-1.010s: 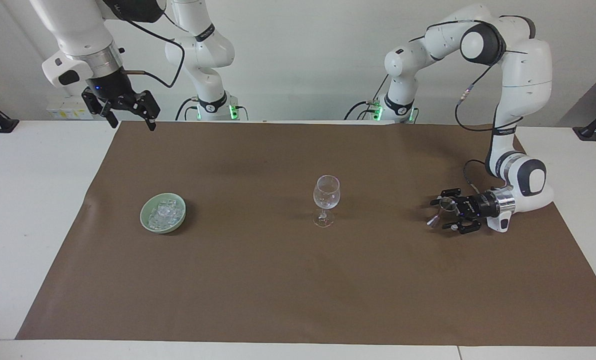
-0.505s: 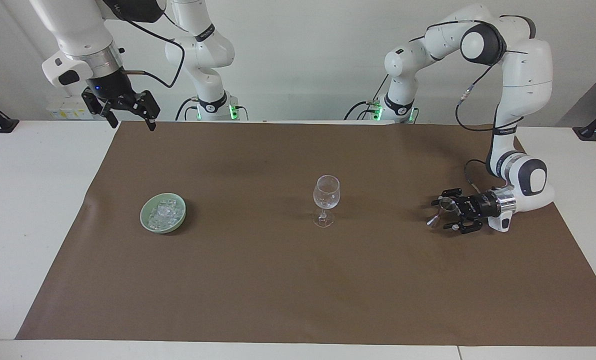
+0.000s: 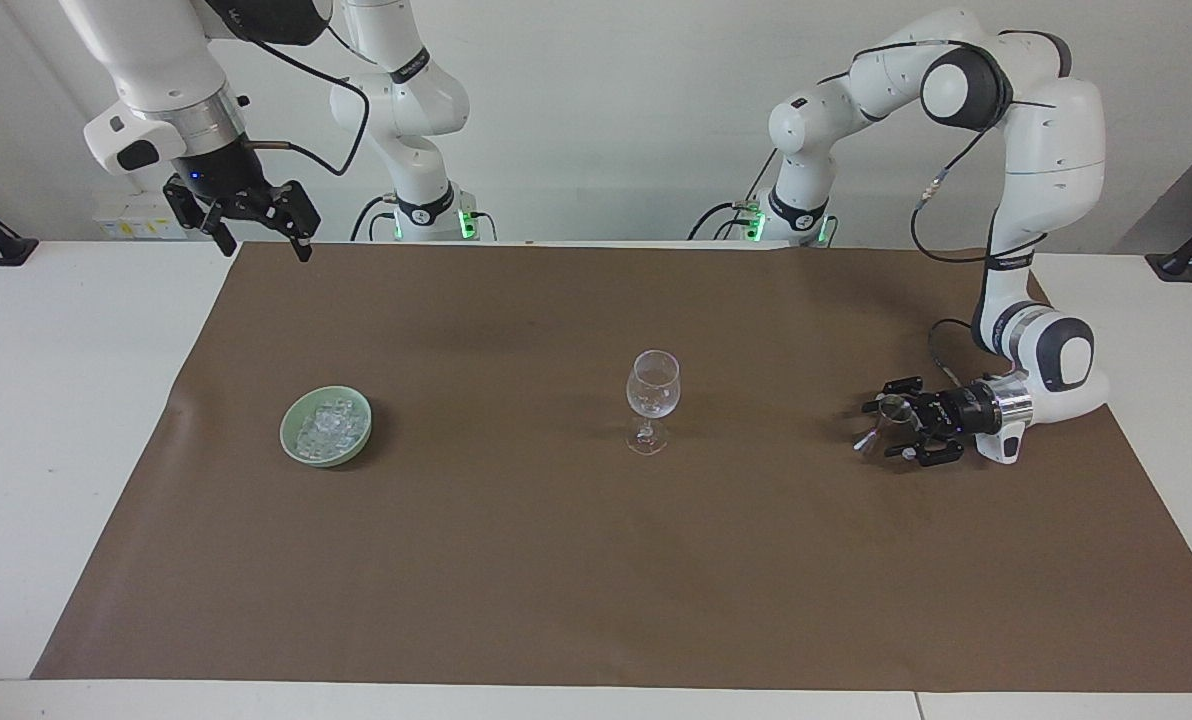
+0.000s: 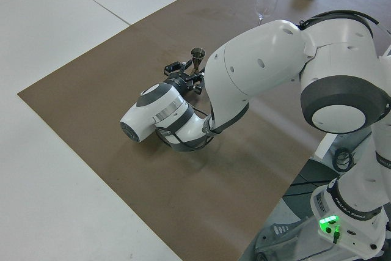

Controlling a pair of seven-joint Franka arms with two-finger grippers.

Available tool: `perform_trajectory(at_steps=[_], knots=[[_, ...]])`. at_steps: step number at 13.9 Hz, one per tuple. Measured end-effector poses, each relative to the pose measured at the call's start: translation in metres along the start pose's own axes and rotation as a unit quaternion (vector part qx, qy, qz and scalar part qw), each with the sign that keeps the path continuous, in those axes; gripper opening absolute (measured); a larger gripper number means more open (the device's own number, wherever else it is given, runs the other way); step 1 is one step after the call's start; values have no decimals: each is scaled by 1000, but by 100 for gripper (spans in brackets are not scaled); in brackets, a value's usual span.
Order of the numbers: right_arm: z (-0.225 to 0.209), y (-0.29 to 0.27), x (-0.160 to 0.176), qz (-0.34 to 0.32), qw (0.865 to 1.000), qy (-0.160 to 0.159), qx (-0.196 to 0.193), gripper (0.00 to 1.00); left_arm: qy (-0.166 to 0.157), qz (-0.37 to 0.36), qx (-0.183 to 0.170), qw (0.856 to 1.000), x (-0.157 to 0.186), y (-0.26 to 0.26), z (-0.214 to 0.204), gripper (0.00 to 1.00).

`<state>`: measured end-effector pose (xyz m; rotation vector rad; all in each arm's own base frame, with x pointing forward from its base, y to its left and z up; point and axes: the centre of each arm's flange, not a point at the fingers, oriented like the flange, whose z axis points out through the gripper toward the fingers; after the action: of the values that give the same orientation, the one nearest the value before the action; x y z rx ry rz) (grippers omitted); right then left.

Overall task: Pour wine and add ice with both arms
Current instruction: 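Lift the silver bottle with the left gripper toward the wine glass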

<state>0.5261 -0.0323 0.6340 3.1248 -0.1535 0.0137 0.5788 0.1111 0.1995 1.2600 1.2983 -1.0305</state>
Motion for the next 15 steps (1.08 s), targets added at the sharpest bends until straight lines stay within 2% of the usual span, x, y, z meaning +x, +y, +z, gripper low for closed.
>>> perform_trajectory(at_steps=[7, 9, 15], knots=[[0, 0, 0, 0, 1000, 0, 0, 100, 0, 0, -1, 1000, 0, 0, -2, 39], [0, 0, 0, 0, 1000, 0, 0, 100, -3, 0, 0, 1000, -1, -1, -2, 21], [0, 0, 0, 0, 1000, 0, 0, 100, -1, 0, -1, 1000, 0, -1, -4, 20]])
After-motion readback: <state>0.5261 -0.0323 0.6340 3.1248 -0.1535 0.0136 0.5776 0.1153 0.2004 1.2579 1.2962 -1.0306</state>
